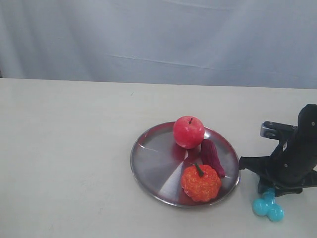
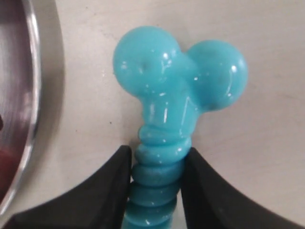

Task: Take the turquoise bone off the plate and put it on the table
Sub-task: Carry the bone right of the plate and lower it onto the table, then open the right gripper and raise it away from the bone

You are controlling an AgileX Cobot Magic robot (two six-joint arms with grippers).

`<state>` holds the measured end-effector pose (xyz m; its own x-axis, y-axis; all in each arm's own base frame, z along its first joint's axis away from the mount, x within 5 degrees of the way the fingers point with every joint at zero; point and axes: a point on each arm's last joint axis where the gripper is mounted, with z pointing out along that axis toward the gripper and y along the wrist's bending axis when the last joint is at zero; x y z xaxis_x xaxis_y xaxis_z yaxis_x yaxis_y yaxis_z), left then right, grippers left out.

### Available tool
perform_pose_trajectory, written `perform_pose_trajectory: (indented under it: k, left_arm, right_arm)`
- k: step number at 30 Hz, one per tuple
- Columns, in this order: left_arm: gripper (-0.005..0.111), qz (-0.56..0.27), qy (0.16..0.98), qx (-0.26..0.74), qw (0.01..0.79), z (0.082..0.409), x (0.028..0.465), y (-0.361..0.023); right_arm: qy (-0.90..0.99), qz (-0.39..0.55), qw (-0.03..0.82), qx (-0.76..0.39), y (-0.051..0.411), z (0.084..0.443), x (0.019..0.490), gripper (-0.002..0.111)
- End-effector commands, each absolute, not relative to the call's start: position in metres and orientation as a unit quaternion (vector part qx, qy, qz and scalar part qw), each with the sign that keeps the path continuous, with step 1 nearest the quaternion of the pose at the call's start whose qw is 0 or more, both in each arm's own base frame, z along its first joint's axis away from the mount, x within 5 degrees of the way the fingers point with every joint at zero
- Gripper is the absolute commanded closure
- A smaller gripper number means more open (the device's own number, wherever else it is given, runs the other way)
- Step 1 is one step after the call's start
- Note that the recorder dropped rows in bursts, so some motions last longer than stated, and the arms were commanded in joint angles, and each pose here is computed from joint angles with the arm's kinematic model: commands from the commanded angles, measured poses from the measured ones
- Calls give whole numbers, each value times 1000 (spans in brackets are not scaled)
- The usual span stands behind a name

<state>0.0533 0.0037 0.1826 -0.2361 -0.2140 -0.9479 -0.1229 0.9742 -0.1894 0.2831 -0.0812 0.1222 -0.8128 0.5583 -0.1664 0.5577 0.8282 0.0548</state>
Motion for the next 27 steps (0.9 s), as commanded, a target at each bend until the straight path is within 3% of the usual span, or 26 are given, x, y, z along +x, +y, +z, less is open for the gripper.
perform_pose_trajectory:
  k: [1, 5, 7, 16, 22, 27]
  left_arm:
    - [107, -42, 784, -108, 610, 182, 53, 3]
    - [107, -42, 784, -108, 610, 182, 53, 3]
    - [107, -42, 784, -108, 610, 182, 53, 3]
    - [107, -42, 784, -108, 610, 182, 53, 3]
    - [107, -42, 784, -108, 610, 182, 53, 3]
    - [107, -42, 784, -108, 610, 182, 53, 3]
  right_arm:
    - [953, -2, 96, 287, -84, 121, 284, 92]
    - [954, -2, 96, 285, -84, 121, 284, 63]
    - [955, -2, 97, 280, -84, 121, 285, 57]
    - [955, -3, 117, 271, -84, 142, 283, 58]
    - [961, -7, 150, 234, -82, 209, 278, 58]
    - [946, -17, 246, 211, -76, 278, 259, 62]
